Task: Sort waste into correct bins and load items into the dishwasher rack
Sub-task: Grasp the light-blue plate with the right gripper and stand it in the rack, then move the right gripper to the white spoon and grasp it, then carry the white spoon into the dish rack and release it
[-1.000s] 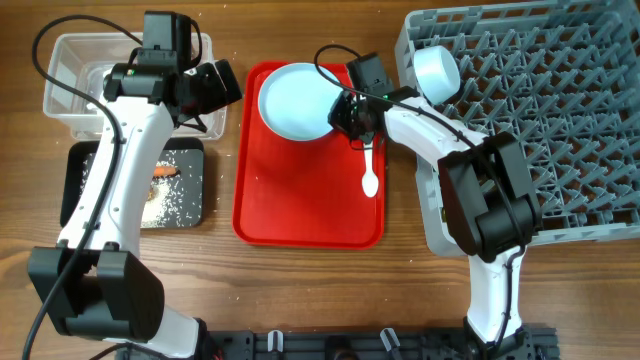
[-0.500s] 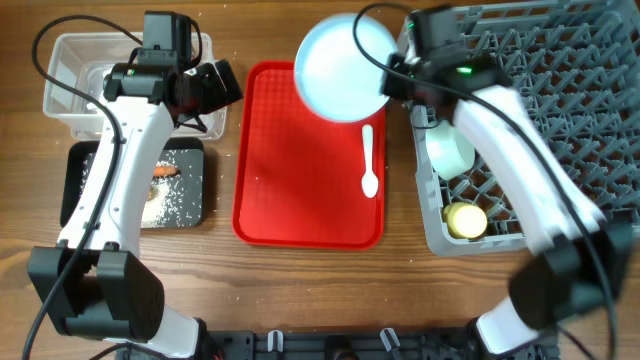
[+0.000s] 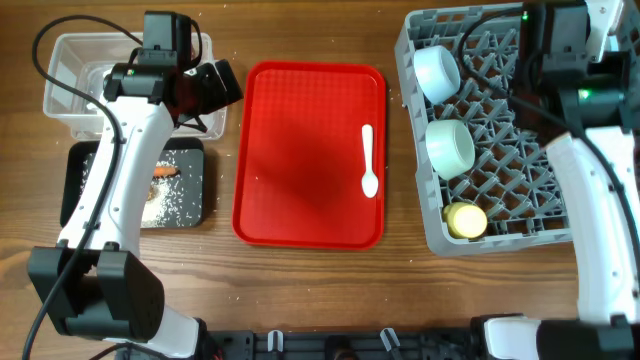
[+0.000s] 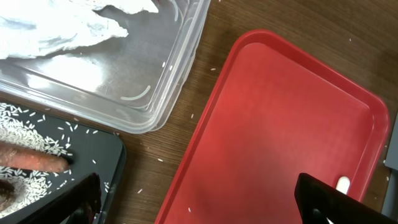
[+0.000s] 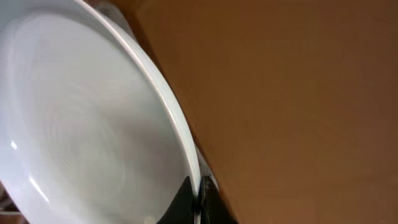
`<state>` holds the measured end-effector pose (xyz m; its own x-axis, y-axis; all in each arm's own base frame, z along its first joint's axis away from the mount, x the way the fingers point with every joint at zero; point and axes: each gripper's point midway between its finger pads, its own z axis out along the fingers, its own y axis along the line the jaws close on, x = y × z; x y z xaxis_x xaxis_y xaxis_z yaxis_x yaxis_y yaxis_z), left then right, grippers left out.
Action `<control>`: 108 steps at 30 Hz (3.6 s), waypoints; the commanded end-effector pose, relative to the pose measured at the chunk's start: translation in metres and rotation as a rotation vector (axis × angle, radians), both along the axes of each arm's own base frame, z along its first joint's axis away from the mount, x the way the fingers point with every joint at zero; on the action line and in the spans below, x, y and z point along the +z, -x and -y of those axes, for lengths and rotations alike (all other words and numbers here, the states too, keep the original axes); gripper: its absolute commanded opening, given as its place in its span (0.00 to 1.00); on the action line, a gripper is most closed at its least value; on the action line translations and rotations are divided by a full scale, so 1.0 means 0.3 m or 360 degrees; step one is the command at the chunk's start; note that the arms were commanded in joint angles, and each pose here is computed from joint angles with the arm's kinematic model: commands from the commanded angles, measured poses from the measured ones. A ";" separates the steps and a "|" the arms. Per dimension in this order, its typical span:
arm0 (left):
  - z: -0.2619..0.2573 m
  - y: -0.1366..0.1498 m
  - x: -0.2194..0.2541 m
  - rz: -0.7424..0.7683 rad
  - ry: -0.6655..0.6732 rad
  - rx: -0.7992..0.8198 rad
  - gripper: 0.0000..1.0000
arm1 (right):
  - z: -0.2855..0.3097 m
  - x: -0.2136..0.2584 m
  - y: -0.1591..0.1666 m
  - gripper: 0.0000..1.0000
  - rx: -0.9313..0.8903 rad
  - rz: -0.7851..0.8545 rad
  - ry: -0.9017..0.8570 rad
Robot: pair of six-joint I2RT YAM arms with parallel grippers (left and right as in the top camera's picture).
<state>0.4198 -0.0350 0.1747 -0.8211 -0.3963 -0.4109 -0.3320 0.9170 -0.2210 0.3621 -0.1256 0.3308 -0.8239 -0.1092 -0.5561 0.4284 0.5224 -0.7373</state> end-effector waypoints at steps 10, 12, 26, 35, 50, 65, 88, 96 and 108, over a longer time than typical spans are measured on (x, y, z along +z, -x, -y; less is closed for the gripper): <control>-0.011 -0.008 0.013 0.0020 0.0001 0.0038 1.00 | -0.029 -0.358 -0.200 0.58 0.0152 -0.0471 -0.0082; -0.011 -0.008 0.013 0.0020 0.0000 0.0037 1.00 | -0.049 -0.379 -0.212 1.00 0.0186 -0.0437 -0.0167; -0.011 -0.011 0.015 0.0025 0.0002 0.0037 1.00 | -0.942 -0.072 -0.116 1.00 0.1470 0.0105 -0.2190; -0.010 -0.010 0.015 0.0025 0.0002 0.0037 1.00 | -1.163 -0.818 -0.038 0.95 0.0818 -0.0789 -0.1812; -0.011 -0.011 0.015 0.0025 0.0002 0.0037 1.00 | -1.048 -1.126 0.169 0.81 0.0540 -0.1283 -0.1657; -0.010 -0.010 0.015 0.0025 0.0002 0.0037 1.00 | -1.054 -1.127 0.156 0.27 0.0552 -0.1258 -0.1665; -0.010 -0.010 0.015 0.0025 0.0002 0.0037 1.00 | -0.704 -0.332 0.071 0.04 0.0598 -0.0340 -0.1570; -0.011 -0.011 0.015 0.0025 0.0002 0.0037 1.00 | -0.252 -0.404 0.037 0.04 0.0295 -0.0274 -0.1344; -0.011 -0.011 0.015 0.0025 0.0002 0.0037 1.00 | -0.177 -0.488 0.053 0.74 0.0142 -0.0376 -0.1391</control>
